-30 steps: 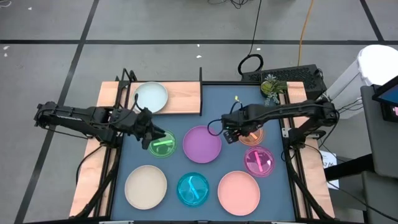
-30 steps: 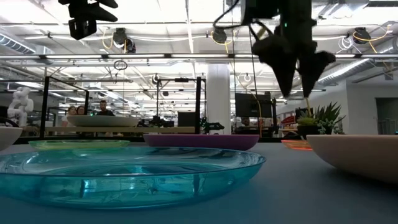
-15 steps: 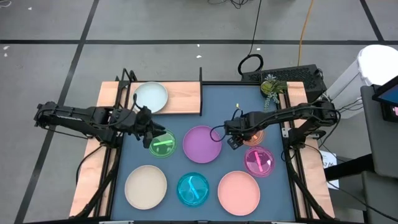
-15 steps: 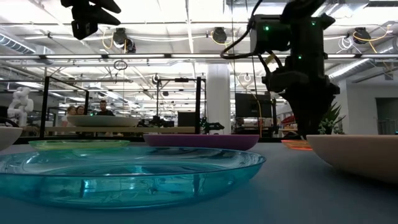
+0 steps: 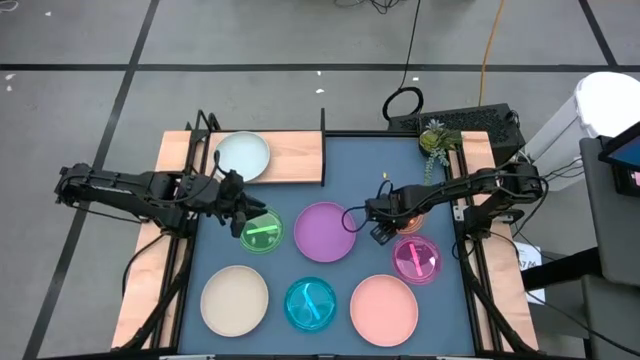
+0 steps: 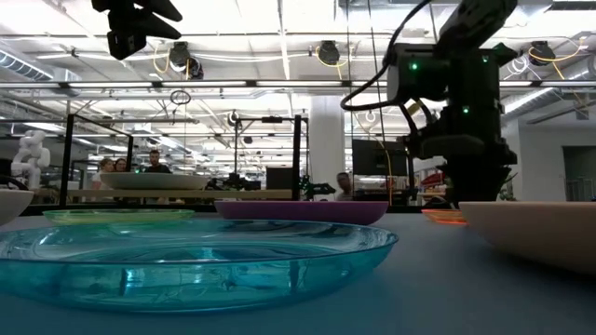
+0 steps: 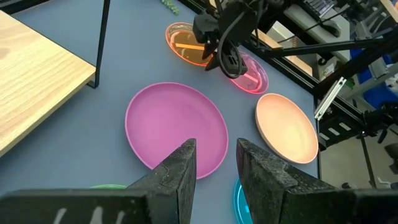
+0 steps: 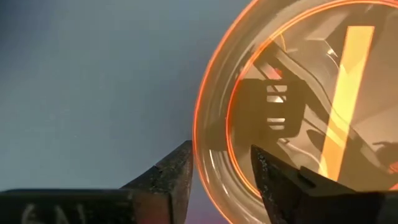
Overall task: Place and stack plates onto a shelf
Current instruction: Put the orange plate on the shelf
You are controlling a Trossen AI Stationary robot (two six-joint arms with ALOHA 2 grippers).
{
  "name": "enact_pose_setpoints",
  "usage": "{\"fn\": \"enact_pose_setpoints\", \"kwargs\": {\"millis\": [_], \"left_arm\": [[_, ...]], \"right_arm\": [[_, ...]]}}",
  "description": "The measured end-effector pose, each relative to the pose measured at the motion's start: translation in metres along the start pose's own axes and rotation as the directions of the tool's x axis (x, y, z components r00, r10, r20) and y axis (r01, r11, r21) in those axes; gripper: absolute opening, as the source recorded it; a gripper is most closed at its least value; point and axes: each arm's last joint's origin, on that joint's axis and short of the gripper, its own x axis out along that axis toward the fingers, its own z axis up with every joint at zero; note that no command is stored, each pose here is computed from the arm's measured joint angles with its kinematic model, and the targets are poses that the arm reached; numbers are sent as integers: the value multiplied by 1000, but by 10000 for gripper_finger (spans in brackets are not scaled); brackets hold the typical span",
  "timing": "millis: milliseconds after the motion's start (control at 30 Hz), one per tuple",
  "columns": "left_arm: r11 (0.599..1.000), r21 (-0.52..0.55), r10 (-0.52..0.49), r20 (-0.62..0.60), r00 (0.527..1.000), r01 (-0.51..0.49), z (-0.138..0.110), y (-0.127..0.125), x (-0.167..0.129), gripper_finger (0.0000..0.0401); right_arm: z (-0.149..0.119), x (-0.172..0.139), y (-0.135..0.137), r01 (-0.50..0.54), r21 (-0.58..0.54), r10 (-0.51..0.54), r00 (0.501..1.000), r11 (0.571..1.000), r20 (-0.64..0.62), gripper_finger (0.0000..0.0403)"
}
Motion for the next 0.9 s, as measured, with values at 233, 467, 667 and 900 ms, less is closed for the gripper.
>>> {"fn": "enact_pose_setpoints", "kwargs": {"millis": [233,467,667,900], "left_arm": [[1000,-2,1,0,1000,-1,0,0,0,118],[1000,-3,1,0,1000,-1,0,0,0,118],[1000,-3,1,0,1000,-1,0,0,0,118],[1000,-3,1,0,1000,-1,0,0,0,118]], "right_arm": [[-1,2,-1,10,-7,-10,1000,1000,9,107],[0,2,-1,3,-34,-3,1000,999,18,63],[0,2,-1,11,-59,-10,1000,998,27,20],[0,2,-1,10,-59,-8,1000,998,28,2]]}}
